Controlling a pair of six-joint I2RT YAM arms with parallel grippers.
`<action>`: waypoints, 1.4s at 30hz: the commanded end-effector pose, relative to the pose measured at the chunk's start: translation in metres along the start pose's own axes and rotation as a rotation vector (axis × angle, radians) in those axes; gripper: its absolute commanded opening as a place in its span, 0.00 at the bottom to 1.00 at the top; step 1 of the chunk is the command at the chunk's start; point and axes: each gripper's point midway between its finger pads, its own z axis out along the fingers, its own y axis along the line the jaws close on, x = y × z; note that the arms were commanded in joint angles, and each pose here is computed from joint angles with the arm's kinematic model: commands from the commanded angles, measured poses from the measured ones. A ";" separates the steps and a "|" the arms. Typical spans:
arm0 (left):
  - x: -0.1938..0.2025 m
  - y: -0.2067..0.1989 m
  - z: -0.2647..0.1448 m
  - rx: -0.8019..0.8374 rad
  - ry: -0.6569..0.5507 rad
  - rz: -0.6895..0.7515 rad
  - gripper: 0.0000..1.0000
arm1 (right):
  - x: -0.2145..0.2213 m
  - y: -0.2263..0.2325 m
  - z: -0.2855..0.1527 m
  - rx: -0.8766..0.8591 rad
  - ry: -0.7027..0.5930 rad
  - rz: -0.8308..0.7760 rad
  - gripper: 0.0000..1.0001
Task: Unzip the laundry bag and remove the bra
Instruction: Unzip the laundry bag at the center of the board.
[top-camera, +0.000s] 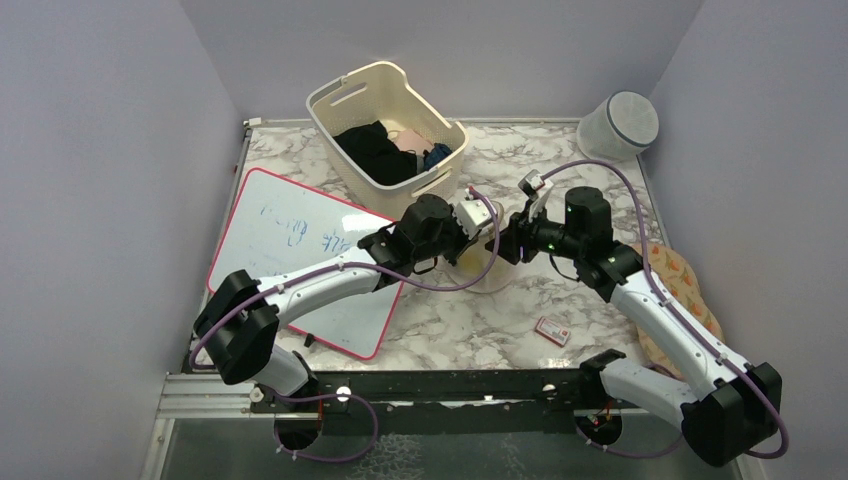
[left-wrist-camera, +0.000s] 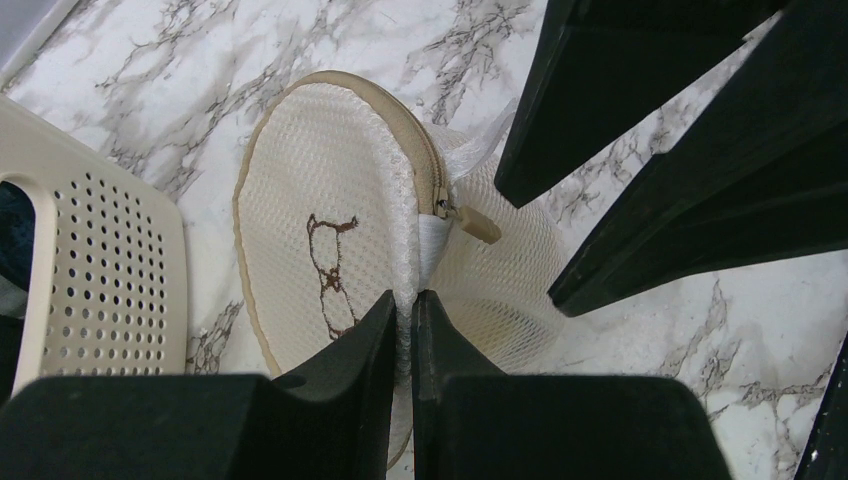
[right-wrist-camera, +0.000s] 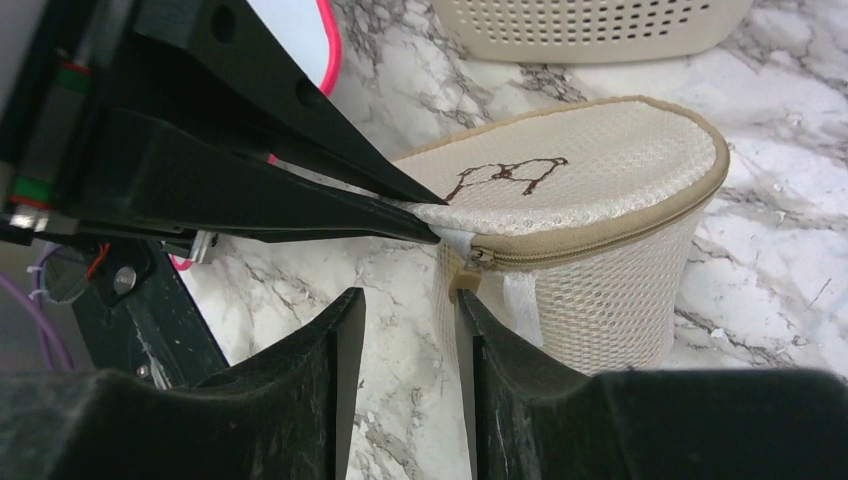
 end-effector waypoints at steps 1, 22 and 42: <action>-0.014 -0.014 0.001 0.084 -0.030 -0.030 0.00 | -0.015 -0.004 0.004 0.042 -0.025 -0.033 0.36; -0.014 -0.022 0.001 0.136 -0.026 -0.025 0.00 | -0.006 -0.036 0.007 0.212 0.003 0.002 0.35; -0.013 -0.025 0.001 0.155 -0.019 -0.026 0.00 | -0.005 -0.047 0.001 0.283 0.044 -0.004 0.26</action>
